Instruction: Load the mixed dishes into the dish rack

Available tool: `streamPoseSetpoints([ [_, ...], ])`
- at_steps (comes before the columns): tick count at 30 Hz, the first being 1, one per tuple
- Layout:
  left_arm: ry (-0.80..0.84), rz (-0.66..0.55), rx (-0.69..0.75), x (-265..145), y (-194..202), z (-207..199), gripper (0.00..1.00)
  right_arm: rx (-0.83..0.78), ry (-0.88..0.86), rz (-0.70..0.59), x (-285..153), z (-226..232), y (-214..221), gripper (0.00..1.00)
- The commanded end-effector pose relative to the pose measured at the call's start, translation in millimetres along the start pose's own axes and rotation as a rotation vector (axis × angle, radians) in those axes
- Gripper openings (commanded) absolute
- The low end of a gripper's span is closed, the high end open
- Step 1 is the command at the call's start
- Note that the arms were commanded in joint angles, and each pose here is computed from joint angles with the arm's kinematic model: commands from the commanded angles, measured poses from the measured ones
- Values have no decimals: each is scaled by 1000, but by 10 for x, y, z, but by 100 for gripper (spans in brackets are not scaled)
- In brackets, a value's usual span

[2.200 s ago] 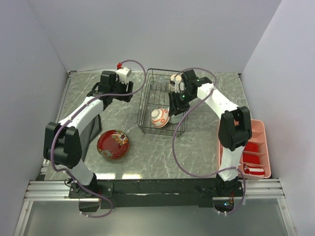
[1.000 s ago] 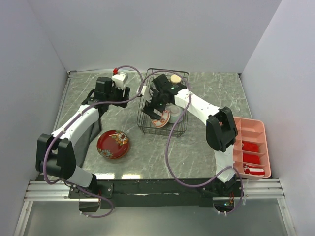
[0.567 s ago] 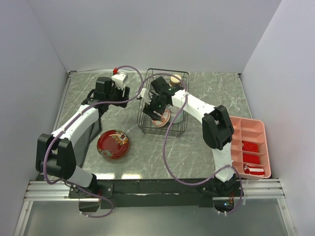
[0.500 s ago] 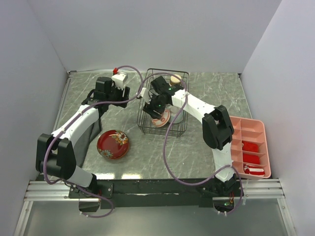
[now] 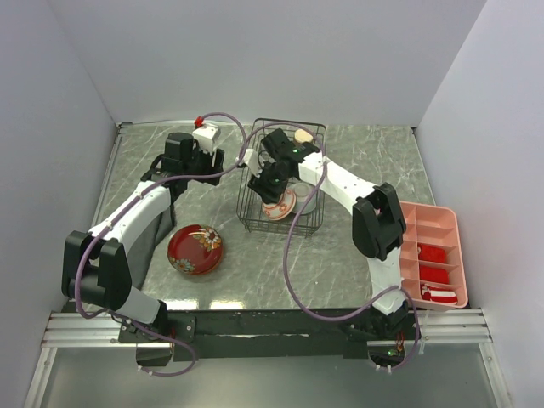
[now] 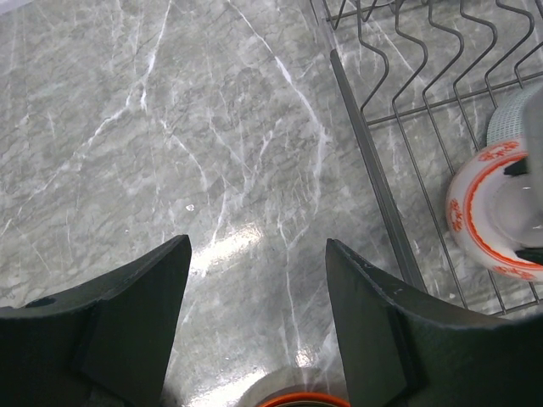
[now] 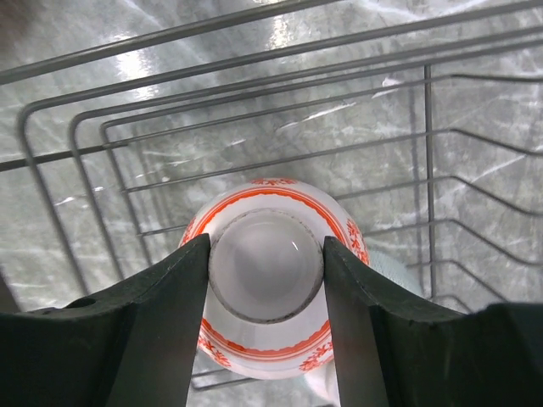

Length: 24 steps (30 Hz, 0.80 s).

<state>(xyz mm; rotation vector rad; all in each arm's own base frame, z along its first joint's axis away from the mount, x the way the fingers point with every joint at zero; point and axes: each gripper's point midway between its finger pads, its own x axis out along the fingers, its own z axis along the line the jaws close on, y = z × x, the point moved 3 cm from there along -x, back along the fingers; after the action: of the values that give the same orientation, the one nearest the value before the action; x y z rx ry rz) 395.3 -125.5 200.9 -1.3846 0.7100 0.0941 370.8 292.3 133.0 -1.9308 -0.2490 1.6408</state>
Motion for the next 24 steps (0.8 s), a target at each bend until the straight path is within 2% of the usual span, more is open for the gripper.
streamPoseSetpoints([
  [1,20,-44,-20,-6,-80,-30,71,10,45,-120,-541,29,-285,38],
  [9,27,-33,-26,4,-41,-43,71,46,-15,-248,-562,225,-349,38],
  [13,31,-19,-32,6,7,-53,71,60,-30,-291,-333,314,-195,39],
  [19,20,-15,-34,13,4,-37,71,90,10,-399,-129,238,-279,36],
  [24,18,-9,-31,5,4,-31,71,103,30,-519,-220,215,-475,35],
])
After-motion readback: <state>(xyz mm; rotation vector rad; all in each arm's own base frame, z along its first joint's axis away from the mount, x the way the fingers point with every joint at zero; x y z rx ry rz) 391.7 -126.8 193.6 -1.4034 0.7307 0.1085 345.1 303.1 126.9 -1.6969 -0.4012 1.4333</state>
